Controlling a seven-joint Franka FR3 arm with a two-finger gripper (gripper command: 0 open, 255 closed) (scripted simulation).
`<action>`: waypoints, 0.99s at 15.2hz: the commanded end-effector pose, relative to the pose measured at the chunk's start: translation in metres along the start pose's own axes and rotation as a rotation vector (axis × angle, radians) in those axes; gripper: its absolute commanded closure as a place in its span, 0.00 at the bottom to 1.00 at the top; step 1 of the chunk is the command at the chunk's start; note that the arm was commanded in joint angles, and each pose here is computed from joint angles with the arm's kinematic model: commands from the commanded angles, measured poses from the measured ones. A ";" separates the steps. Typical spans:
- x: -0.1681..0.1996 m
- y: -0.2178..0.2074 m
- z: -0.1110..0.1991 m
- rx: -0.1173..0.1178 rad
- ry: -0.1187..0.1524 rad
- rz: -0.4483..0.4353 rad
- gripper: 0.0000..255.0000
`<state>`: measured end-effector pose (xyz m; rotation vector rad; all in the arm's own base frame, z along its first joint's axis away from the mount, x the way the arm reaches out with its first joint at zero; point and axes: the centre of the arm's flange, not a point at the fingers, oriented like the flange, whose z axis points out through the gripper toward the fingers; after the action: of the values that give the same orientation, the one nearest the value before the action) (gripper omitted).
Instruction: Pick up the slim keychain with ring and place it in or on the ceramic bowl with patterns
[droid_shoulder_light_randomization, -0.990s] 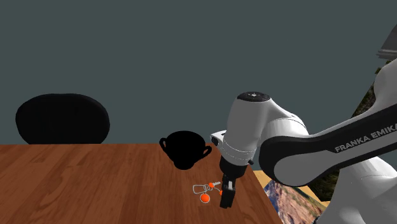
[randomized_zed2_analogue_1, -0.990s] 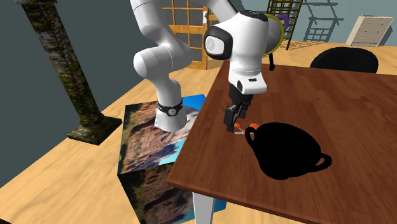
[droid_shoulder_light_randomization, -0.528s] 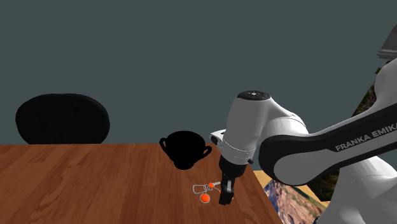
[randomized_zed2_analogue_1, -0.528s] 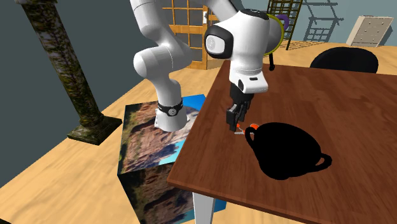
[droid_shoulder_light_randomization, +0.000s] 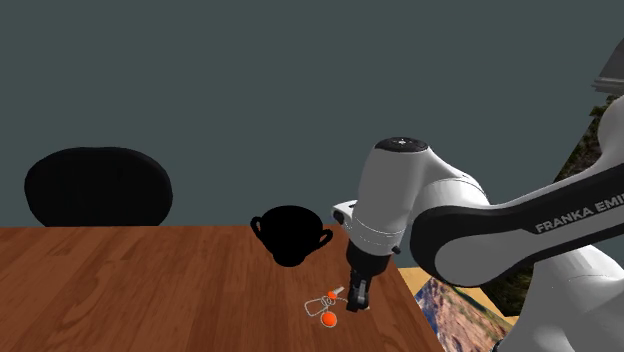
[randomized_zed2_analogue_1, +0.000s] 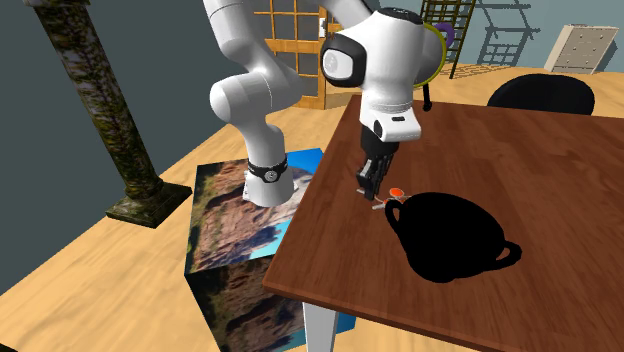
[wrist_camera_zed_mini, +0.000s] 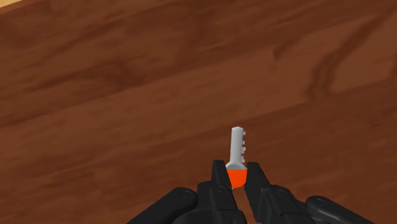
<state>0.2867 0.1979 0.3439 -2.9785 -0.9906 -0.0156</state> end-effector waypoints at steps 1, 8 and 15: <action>0.000 0.001 -0.009 0.000 -0.003 0.000 1.00; 0.001 0.001 -0.046 0.000 -0.003 0.000 1.00; 0.001 0.001 -0.083 0.000 -0.003 0.000 1.00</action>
<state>0.2871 0.1970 0.4213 -2.9793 -0.9901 -0.0123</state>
